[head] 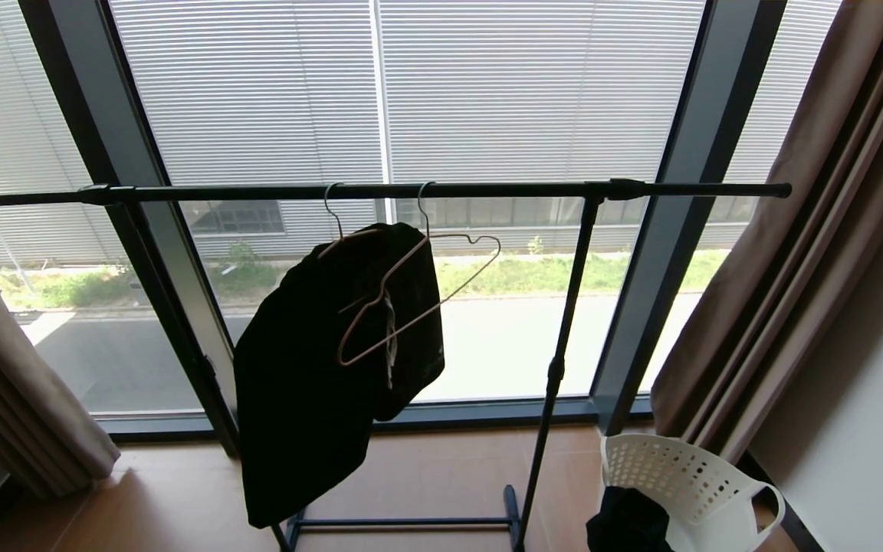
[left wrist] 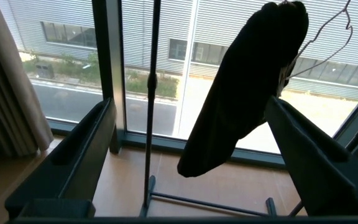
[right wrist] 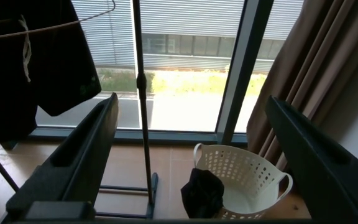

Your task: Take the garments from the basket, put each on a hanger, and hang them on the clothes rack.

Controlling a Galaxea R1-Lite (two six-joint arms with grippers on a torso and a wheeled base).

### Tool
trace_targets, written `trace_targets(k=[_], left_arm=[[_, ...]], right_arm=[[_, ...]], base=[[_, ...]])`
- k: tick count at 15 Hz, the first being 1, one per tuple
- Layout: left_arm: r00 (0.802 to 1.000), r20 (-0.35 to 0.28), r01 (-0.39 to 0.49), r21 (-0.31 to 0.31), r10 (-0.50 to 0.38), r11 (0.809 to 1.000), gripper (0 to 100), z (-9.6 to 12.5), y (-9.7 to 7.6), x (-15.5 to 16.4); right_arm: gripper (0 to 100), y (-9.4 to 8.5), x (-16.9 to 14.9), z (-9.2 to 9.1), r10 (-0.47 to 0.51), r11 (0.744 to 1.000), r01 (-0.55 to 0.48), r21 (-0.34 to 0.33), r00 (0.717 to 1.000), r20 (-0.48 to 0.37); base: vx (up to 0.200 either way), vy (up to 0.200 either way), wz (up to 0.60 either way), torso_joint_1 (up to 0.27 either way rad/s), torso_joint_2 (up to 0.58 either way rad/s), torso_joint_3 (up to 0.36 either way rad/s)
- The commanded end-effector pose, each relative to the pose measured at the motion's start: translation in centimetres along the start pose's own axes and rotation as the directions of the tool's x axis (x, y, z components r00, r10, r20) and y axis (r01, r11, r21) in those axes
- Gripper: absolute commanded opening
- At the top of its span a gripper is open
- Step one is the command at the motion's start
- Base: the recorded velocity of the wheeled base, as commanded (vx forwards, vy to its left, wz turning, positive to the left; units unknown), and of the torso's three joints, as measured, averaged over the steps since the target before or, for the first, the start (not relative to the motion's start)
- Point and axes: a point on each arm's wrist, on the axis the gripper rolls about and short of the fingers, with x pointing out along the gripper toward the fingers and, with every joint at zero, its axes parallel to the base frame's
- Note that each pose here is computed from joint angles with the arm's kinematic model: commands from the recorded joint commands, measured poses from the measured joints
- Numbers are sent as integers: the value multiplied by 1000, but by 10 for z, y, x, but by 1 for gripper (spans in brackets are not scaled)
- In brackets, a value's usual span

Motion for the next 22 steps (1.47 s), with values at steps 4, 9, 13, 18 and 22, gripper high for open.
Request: trace_targets(k=[4,9,13,18,22], left_arm=[[1000,-6,-4,23,4,1000,100,0,0,1],[1000,-6,-4,26,4,1000,100,0,0,1],[1000,-6,-4,30,4,1000,100,0,0,1],[1000,-6,-5,42,5,999,100,0,0,1],[1000,-5,-8,34,8,999,100,0,0,1]], right_arm=[[100,0,0,0,1,1000,-1,1,1000,-1],[100,0,0,0,0,1000,0,2,1000,0],[100,0,0,0,0,1000,0,2,1000,0],[100,0,0,0,-2,1000,2,4,1000,0],[100,0,0,0,-3,1000,3,4,1000,1]], base=[[0,0,0,-151,362,209],[0,0,0,-165,434,264],[0,0,0,-194,549,348],[0,0,0,-169,527,353],[0,0,0,-126,495,363]])
